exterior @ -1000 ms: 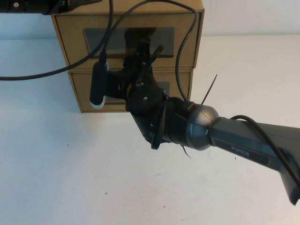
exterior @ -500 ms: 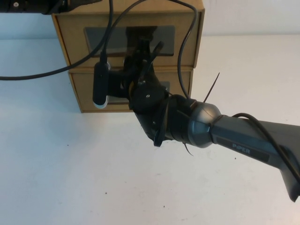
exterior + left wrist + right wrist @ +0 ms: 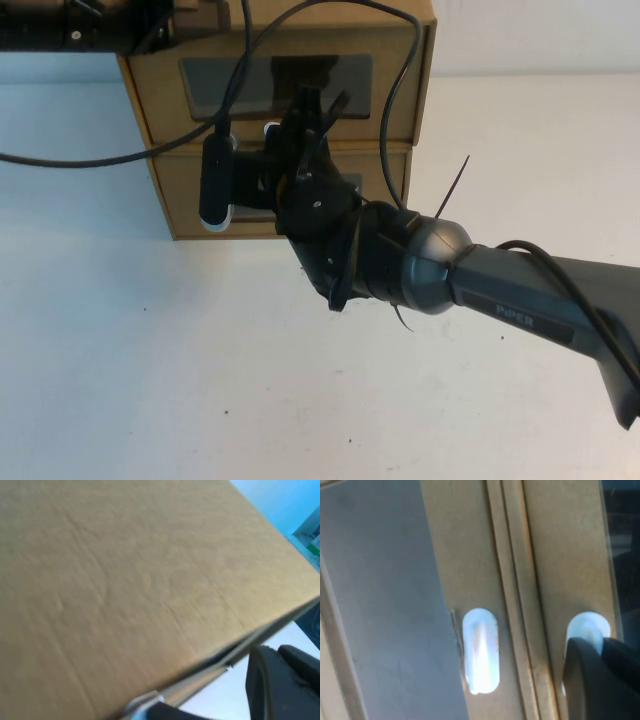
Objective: Open the shoe box
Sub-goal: 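Pull the top drawer of the cardboard box fully open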
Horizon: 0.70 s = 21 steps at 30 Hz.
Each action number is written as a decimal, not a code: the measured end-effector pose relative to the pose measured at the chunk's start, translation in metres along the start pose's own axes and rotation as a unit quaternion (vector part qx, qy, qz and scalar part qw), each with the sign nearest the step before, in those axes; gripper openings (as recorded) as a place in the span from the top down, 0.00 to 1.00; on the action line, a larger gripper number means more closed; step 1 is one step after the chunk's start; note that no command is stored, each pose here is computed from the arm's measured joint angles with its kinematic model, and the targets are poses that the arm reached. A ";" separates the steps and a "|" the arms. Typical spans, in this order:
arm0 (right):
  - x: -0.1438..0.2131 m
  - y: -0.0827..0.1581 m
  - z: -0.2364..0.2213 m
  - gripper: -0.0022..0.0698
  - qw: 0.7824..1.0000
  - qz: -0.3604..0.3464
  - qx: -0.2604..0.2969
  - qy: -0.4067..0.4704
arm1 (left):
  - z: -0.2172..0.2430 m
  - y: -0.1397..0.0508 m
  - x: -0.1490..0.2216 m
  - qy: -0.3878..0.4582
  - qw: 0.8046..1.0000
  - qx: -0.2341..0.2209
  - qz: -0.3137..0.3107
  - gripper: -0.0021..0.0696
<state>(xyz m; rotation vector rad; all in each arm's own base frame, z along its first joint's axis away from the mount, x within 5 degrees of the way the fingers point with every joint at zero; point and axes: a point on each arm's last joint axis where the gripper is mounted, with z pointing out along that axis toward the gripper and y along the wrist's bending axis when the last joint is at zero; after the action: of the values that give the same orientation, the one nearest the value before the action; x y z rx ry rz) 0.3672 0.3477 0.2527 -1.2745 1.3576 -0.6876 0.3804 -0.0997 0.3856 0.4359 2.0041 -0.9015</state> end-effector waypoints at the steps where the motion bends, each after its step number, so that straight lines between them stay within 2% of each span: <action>1: 0.000 0.000 0.000 0.96 1.000 0.000 -0.001 -0.001 | 0.004 0.003 -0.001 0.000 1.000 0.000 0.001 0.98; 4: 0.000 0.000 0.000 0.96 1.000 0.000 -0.001 -0.002 | 0.011 0.009 -0.012 -0.002 1.000 -0.001 0.020 0.98; 11: 0.000 0.000 0.001 0.96 1.000 0.000 -0.003 -0.005 | 0.034 0.005 -0.033 0.035 0.996 -0.021 0.076 0.98; 21: 0.001 0.000 0.001 0.96 1.000 0.003 -0.006 -0.005 | 0.061 0.022 -0.032 0.050 0.998 -0.017 0.037 0.98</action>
<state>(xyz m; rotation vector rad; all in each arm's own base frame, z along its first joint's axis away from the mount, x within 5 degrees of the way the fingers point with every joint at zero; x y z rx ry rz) 0.3681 0.3476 0.2519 -1.2812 1.3590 -0.6693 0.4462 -0.1284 0.3812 0.5412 2.0773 -0.8120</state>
